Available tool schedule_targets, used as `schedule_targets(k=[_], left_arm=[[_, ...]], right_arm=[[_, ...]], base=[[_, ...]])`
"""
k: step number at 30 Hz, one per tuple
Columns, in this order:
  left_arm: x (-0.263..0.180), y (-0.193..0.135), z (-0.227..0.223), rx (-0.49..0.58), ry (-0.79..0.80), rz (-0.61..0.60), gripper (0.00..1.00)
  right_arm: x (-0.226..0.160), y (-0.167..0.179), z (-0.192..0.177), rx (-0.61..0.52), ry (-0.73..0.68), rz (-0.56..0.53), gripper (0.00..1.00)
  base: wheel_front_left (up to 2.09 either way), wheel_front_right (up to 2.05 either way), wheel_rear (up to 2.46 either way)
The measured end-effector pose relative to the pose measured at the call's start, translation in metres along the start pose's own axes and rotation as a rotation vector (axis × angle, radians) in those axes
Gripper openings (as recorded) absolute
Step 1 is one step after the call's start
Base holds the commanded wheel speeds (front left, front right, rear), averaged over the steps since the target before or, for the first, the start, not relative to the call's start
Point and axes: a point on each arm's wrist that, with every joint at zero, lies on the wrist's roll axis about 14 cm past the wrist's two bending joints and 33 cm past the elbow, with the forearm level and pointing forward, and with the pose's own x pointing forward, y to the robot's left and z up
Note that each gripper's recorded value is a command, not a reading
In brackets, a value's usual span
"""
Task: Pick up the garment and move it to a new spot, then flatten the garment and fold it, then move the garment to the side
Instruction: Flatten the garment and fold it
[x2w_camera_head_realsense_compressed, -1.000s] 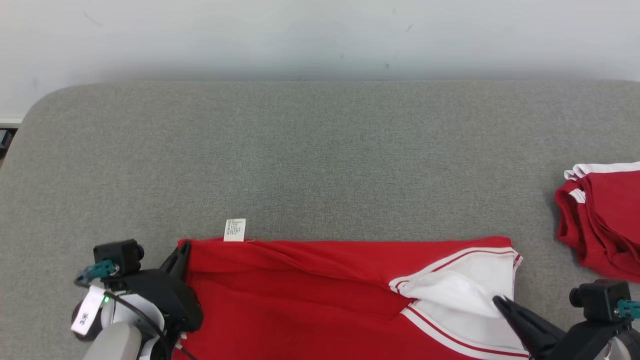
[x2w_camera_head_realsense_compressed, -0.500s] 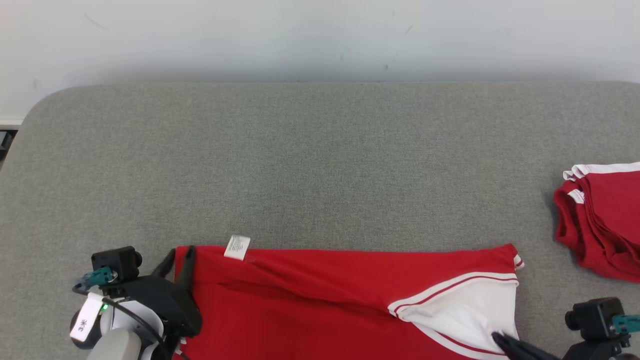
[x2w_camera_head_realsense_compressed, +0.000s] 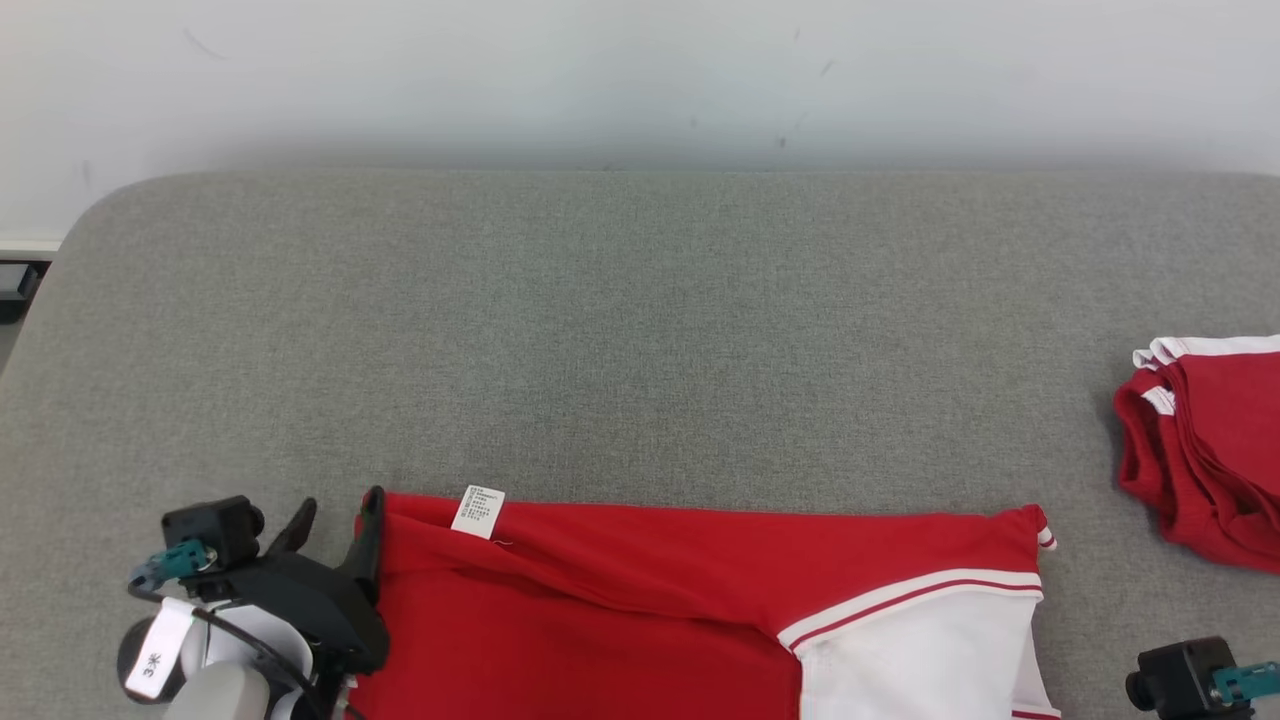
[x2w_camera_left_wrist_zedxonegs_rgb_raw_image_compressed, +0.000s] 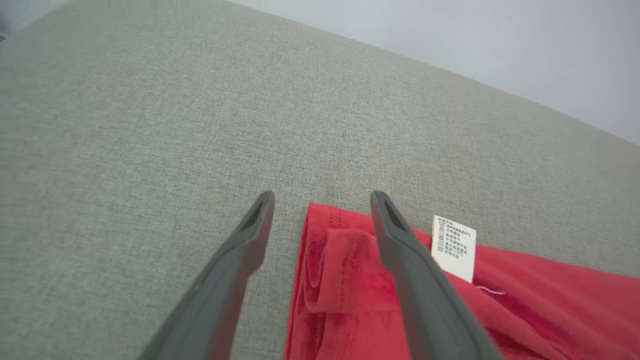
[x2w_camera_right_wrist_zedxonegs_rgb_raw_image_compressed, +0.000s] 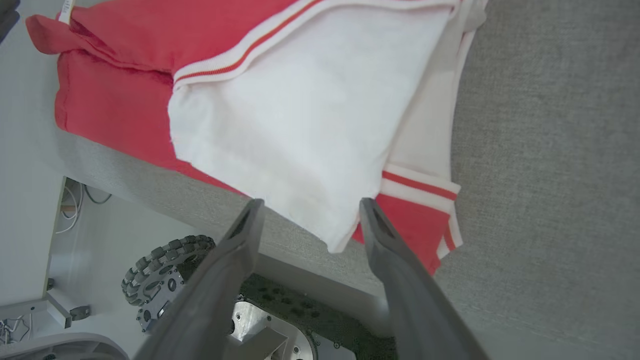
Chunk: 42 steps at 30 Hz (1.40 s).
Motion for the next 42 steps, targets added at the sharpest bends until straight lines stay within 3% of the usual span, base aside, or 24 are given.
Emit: schedule_targets(k=[8, 15, 20, 30, 42], left_arm=[[-0.013, 0.003, 0.03, 0.06, -0.151, 0.005, 1.0], [-0.033, -0.014, 0.069, 0.129, -0.345, -0.05, 1.0], [-0.049, -0.025, 0.093, 0.162, -0.457, -0.085, 1.0], [-0.069, -0.023, 0.083, 0.17, -0.465, -0.088, 1.0], [-0.068, -0.027, 0.065, 0.166, -0.392, -0.098, 1.0]], right_arm=[[-0.011, -0.005, 0.031, -0.023, -0.125, -0.031, 1.0], [-0.03, -0.002, 0.103, -0.065, -0.457, -0.065, 1.0], [-0.037, 0.001, 0.123, -0.055, -0.61, -0.084, 1.0], [-0.041, -0.003, 0.136, 0.001, -0.81, -0.16, 1.0], [-0.055, -0.033, 0.131, 0.031, -0.888, -0.276, 1.0]], base=[[0.0, 0.0, 0.0], [0.0, 0.0, 0.0], [0.0, 0.0, 0.0], [0.0, 0.0, 0.0], [0.0, 0.0, 0.0]])
